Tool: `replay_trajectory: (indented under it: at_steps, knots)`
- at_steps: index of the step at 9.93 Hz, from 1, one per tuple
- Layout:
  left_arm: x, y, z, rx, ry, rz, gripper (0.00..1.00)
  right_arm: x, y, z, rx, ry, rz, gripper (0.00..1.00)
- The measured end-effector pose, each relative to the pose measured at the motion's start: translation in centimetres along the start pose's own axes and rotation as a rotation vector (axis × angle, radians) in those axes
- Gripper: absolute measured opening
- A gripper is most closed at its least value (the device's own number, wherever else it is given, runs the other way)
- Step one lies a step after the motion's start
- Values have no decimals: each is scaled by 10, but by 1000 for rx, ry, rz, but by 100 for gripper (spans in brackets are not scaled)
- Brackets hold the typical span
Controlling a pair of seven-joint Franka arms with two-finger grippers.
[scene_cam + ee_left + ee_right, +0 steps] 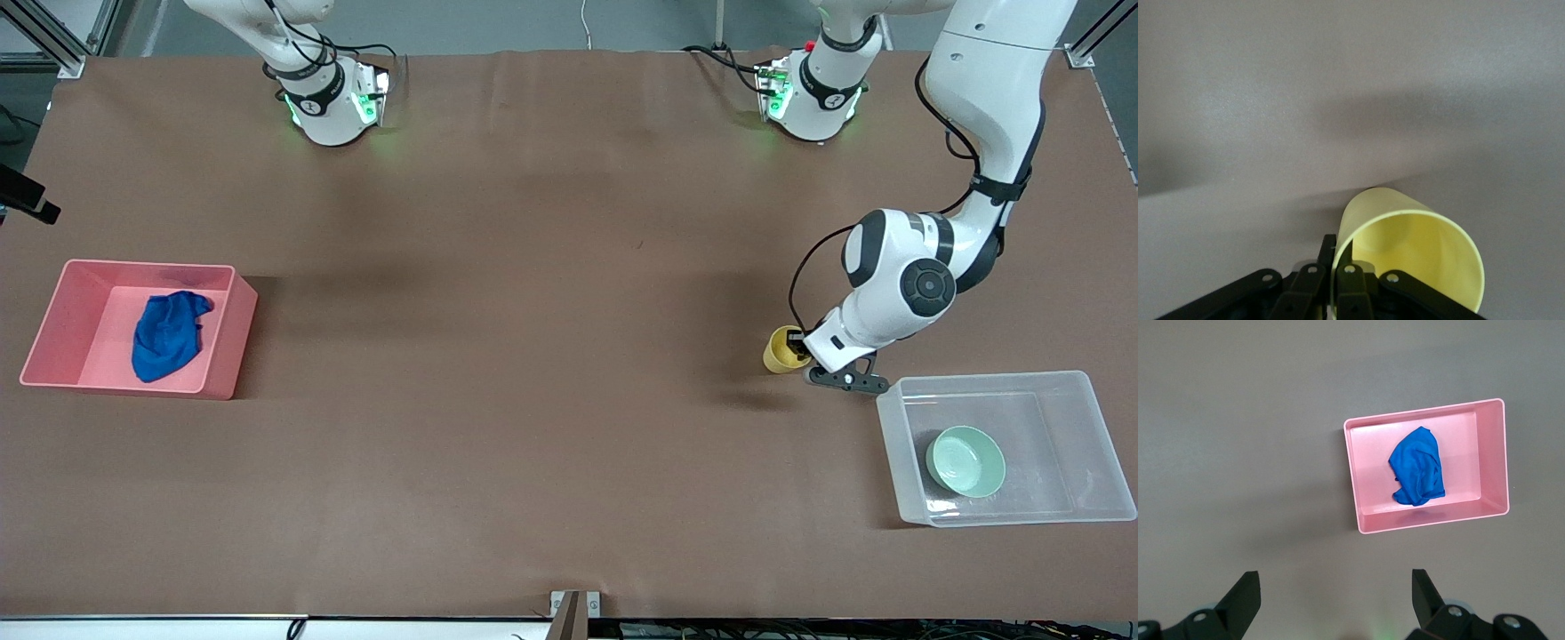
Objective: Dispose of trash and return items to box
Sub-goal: 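Move the left gripper to the yellow cup and grasp it, then carry the yellow cup with the left gripper into the green bowl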
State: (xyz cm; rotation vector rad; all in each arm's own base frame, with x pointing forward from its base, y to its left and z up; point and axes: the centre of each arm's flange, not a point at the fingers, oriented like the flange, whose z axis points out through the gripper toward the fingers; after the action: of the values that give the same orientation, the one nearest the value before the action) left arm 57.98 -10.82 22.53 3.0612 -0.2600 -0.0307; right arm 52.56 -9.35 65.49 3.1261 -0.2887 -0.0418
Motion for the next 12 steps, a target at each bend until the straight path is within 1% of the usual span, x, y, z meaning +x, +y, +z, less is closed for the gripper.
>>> replay_trajectory:
  at_steps: [2, 3, 4, 5, 6, 7, 8, 9, 12]
  knots:
    - [10, -4, -19, 2, 41, -3, 3, 0, 0, 0, 0, -1, 0, 100]
    - [18, -8, -37, 4, 62, -8, 3, 0, 0, 0, 0, -1, 0, 100]
    - [29, -12, -62, 6, 61, -14, 3, 0, 0, 0, 0, -1, 0, 100]
    - [46, -20, -98, 7, 60, -25, 3, 0, 0, 0, 0, -1, 0, 100]
    - [63, -36, -139, 8, 77, -47, 3, 0, 0, 0, 0, -1, 0, 100]
    - [76, -64, -176, 10, 108, -63, 3, 0, 0, 0, 0, -2, 1, 100]
    - [87, -100, -198, 15, 138, -67, 3, 0, 0, 0, 0, -2, 1, 100]
    - [95, -138, -201, 19, 159, -61, 3, 0, 1, 0, 0, -2, 1, 100]
    - [117, -236, -168, 23, 181, -28, 3, 0, 1, 0, 0, -3, 2, 100]
